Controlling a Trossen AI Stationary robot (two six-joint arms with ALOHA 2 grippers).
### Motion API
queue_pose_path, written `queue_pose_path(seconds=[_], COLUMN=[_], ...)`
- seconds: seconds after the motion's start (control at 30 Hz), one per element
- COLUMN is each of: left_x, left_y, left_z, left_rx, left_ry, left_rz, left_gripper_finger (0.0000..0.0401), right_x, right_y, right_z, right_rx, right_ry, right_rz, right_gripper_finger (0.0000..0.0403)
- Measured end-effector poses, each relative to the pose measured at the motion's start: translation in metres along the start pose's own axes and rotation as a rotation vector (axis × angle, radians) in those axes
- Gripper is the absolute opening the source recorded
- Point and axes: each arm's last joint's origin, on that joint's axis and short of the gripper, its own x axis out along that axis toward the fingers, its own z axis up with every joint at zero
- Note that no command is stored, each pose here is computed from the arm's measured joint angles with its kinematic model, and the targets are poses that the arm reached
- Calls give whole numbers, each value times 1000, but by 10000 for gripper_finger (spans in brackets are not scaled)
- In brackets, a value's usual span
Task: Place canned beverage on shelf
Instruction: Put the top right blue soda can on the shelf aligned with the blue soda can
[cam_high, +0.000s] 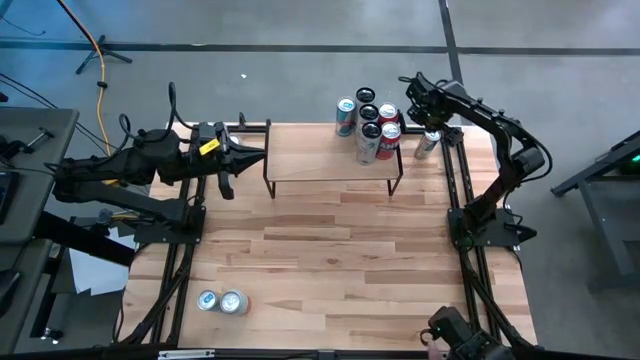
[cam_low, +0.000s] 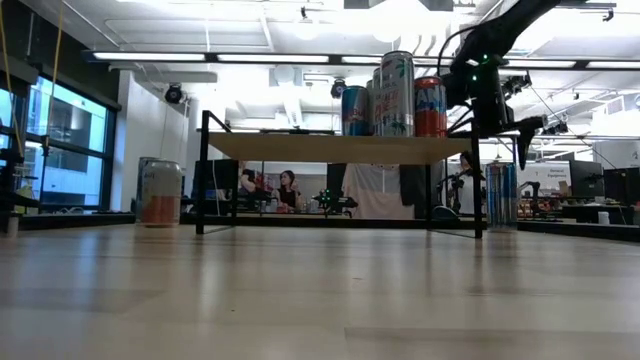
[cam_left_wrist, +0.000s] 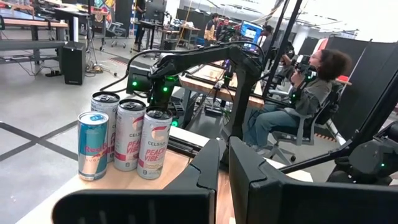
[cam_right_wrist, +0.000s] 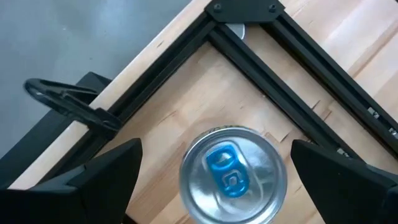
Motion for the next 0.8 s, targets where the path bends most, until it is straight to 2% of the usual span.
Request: queue_pose_path(seconds=[0.67,0.8], left_x=[0,0], left_y=[1,1], left_z=[-3,-2], left_rx=[-54,-70], left_ry=[26,21], left_rz=[9,8], left_gripper_finger=[1,1], right_x=[9,9], right_y=[-2,-2], right_z=[-3,-3], right_rx=[-45,-46], right_ry=[-17,-15], right_rz=[-10,-13], right_gripper_finger=[398,386])
